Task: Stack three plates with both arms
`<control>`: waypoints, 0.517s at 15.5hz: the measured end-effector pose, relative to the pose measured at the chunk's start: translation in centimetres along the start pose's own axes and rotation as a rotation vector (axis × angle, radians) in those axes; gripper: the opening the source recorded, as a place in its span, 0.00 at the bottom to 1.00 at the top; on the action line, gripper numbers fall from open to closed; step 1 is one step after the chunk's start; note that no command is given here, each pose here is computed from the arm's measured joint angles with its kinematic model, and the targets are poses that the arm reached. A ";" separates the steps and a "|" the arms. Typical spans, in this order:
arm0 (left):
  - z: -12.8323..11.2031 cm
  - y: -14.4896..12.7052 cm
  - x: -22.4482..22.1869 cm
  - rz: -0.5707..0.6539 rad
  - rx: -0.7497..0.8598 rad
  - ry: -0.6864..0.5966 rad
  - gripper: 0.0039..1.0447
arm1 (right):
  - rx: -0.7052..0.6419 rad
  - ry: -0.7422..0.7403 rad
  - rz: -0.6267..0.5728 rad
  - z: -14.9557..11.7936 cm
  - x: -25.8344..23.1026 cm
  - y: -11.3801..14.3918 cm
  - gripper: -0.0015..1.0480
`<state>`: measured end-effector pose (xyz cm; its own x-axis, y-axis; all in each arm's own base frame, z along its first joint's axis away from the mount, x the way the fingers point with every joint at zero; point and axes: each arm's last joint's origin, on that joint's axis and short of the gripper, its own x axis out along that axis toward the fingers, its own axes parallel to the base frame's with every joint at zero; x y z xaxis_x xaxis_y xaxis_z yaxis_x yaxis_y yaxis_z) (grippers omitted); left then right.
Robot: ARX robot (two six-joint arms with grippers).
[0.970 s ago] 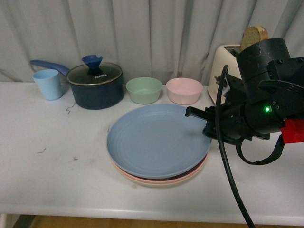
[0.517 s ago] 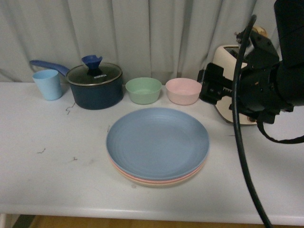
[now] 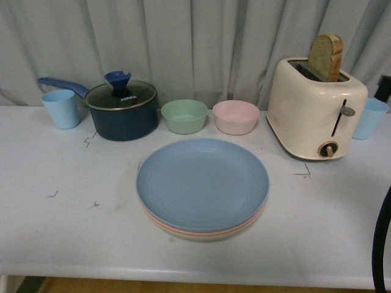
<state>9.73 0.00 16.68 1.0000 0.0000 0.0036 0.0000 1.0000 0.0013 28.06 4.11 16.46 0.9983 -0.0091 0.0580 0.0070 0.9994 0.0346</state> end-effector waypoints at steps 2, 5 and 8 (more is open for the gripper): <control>0.0 0.0 0.0 0.000 0.000 0.000 0.94 | -0.032 0.139 0.015 -1.5 -3.0 -1.0 0.03; 0.0 0.0 0.0 0.000 0.000 0.000 0.94 | -0.026 0.040 -0.001 0.8 -6.0 -2.3 0.02; 0.0 0.0 0.0 0.000 0.000 0.000 0.94 | -0.030 0.078 0.007 0.3 -8.8 -3.0 0.02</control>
<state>9.73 0.00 16.68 1.0000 0.0000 0.0036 0.0000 1.0000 0.0013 19.26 1.21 16.10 0.9998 -0.0004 -0.0196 0.0005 1.0000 0.0048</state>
